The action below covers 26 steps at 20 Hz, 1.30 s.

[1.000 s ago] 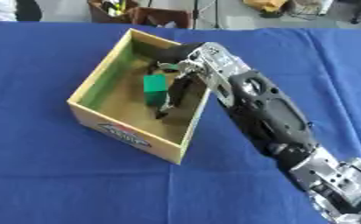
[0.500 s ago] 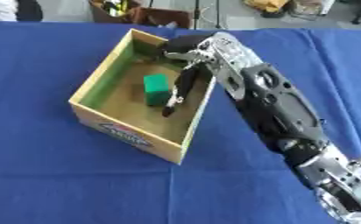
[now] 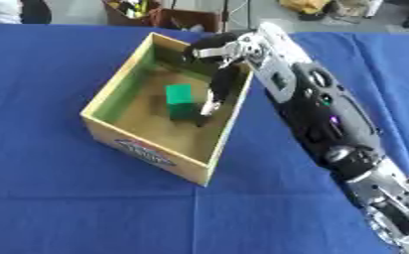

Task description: Pick up objects on the table and place them in the box.

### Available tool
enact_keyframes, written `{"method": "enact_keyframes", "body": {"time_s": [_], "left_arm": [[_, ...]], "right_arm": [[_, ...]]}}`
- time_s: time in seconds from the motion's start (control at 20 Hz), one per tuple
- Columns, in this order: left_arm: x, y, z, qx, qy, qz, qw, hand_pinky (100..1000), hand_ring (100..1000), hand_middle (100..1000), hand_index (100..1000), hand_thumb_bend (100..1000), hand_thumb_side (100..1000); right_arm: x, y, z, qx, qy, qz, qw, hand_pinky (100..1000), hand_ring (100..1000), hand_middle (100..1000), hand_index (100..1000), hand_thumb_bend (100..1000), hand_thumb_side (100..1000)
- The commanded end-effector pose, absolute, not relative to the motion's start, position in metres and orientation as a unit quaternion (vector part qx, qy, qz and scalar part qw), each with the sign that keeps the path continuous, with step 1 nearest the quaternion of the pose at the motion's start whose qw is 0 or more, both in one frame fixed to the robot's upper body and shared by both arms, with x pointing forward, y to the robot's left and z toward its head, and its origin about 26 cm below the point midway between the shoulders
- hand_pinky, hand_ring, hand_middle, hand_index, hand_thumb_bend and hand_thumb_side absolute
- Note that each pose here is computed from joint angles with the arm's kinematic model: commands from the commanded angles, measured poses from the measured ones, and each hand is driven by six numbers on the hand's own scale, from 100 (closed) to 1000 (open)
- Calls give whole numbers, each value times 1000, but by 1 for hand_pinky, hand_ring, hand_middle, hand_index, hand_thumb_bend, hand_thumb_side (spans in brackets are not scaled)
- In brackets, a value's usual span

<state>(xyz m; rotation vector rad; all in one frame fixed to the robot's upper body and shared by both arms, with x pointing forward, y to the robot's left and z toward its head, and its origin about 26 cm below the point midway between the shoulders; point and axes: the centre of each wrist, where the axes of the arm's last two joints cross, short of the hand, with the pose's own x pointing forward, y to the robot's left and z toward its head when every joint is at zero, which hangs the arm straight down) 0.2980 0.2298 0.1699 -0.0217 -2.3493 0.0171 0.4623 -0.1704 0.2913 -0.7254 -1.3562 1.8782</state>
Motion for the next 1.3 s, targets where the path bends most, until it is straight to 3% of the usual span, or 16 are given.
{"method": "enact_keyframes", "body": {"time_s": [0.05, 0.6, 0.65, 0.7, 0.85, 1.2, 1.3], "left_arm": [[296, 231, 175, -9, -926, 4, 376, 680, 700, 701, 843, 100, 1000], [295, 232, 174, -4, -925, 4, 380, 681, 701, 702, 843, 100, 1000], [295, 233, 174, -4, -925, 4, 381, 681, 700, 702, 843, 100, 1000], [295, 233, 174, -4, -925, 4, 381, 681, 701, 702, 843, 100, 1000], [295, 234, 173, -2, -924, 5, 382, 682, 701, 702, 843, 100, 1000], [295, 235, 173, 3, -925, 7, 381, 683, 701, 703, 843, 100, 1000], [295, 236, 173, 4, -925, 7, 380, 683, 702, 703, 843, 100, 1000]], "right_arm": [[449, -180, 327, -309, -563, 697, 318, 922, 917, 917, 990, 803, 508], [401, -198, 377, -340, -658, 618, 264, 898, 868, 863, 941, 719, 689], [397, -200, 379, -343, -665, 610, 261, 896, 861, 856, 933, 679, 757], [393, -203, 381, -345, -673, 602, 258, 895, 860, 852, 932, 691, 722], [381, -213, 385, -350, -690, 582, 251, 889, 852, 839, 914, 658, 788], [346, -241, 388, -373, -746, 497, 240, 853, 798, 778, 871, 405, 873], [335, -246, 387, -384, -757, 472, 238, 851, 796, 775, 870, 381, 886]]}}
